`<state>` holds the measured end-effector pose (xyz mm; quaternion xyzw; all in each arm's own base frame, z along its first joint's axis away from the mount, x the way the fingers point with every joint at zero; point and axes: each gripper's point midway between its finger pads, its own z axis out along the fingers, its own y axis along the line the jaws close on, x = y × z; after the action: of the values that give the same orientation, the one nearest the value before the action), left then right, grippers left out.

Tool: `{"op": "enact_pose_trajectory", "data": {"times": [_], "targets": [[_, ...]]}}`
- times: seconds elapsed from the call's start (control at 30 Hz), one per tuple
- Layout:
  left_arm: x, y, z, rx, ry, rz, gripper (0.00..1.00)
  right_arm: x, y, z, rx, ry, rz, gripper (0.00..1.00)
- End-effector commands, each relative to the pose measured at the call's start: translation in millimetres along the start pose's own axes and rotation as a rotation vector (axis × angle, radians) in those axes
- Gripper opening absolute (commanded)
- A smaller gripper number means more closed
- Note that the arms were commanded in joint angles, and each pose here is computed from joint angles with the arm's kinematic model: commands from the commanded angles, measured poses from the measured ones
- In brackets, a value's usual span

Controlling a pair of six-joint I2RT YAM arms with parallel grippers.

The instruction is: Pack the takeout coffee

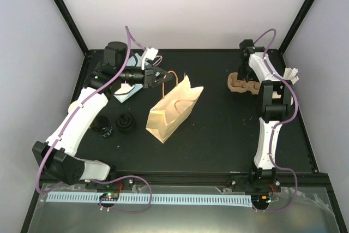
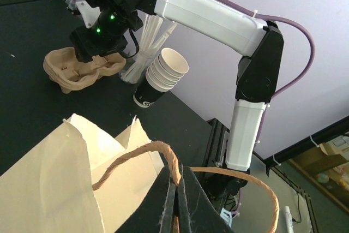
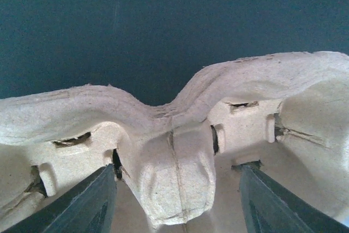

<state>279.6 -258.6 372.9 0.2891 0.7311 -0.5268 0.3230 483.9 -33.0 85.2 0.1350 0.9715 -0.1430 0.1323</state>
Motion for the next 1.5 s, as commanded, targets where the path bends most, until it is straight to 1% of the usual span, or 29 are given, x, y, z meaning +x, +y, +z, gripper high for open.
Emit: {"op": "enact_pose_trajectory", "data": {"times": [0.0,0.1,0.2,0.3,0.33,0.37,0.43,0.53,0.6,0.7,0.8,0.93,1.03,1.47], "targets": [[-7.1,-14.7,-8.3,0.016,-0.020,0.057,0.02,2.4,4.8,11.5,-0.016,0.016,0.001,0.63],[-7.1,-14.3,-8.7,0.013,-0.021,0.060,0.02,2.4,5.6,11.4,-0.023,0.015,0.003,0.58],[-6.2,-14.4,-8.4,0.014,-0.019,0.059,0.02,1.8,5.6,8.9,-0.028,0.012,0.004,0.57],[-6.1,-14.4,-8.7,0.012,-0.019,0.060,0.02,2.2,2.5,9.5,-0.010,0.013,0.001,0.58],[-5.9,-14.2,-8.6,0.012,-0.019,0.059,0.02,2.0,0.4,10.7,0.003,0.012,0.002,0.62],[-6.2,-15.1,-9.0,0.013,-0.020,0.060,0.02,3.4,-0.4,12.8,0.011,0.018,-0.001,0.63],[-6.5,-15.0,-9.5,0.011,-0.021,0.063,0.02,5.5,-0.7,16.8,0.021,0.027,-0.002,0.63],[-6.7,-14.9,-9.6,0.009,-0.022,0.064,0.02,7.1,1.1,20.4,0.016,0.040,0.004,0.59],[-6.0,-14.4,-9.1,0.010,-0.020,0.060,0.01,6.4,1.8,19.6,0.009,0.039,0.008,0.54],[-6.1,-14.1,-9.2,0.008,-0.020,0.060,0.02,5.7,1.5,18.3,0.009,0.035,0.009,0.52],[-6.4,-14.7,-9.5,0.008,-0.021,0.062,0.02,5.2,1.5,16.2,0.006,0.034,0.008,0.49],[-6.0,-14.5,-9.1,0.009,-0.020,0.060,0.02,3.0,-4.4,4.2,0.018,0.012,0.014,0.41],[-7.1,-14.5,-9.1,0.009,-0.022,0.061,0.02,-0.7,-5.0,-8.0,-0.002,-0.013,0.017,0.34],[-6.8,-13.2,-8.4,0.006,-0.019,0.058,0.02,-8.4,-2.1,-47.9,0.010,-0.081,-0.008,0.34]]}}
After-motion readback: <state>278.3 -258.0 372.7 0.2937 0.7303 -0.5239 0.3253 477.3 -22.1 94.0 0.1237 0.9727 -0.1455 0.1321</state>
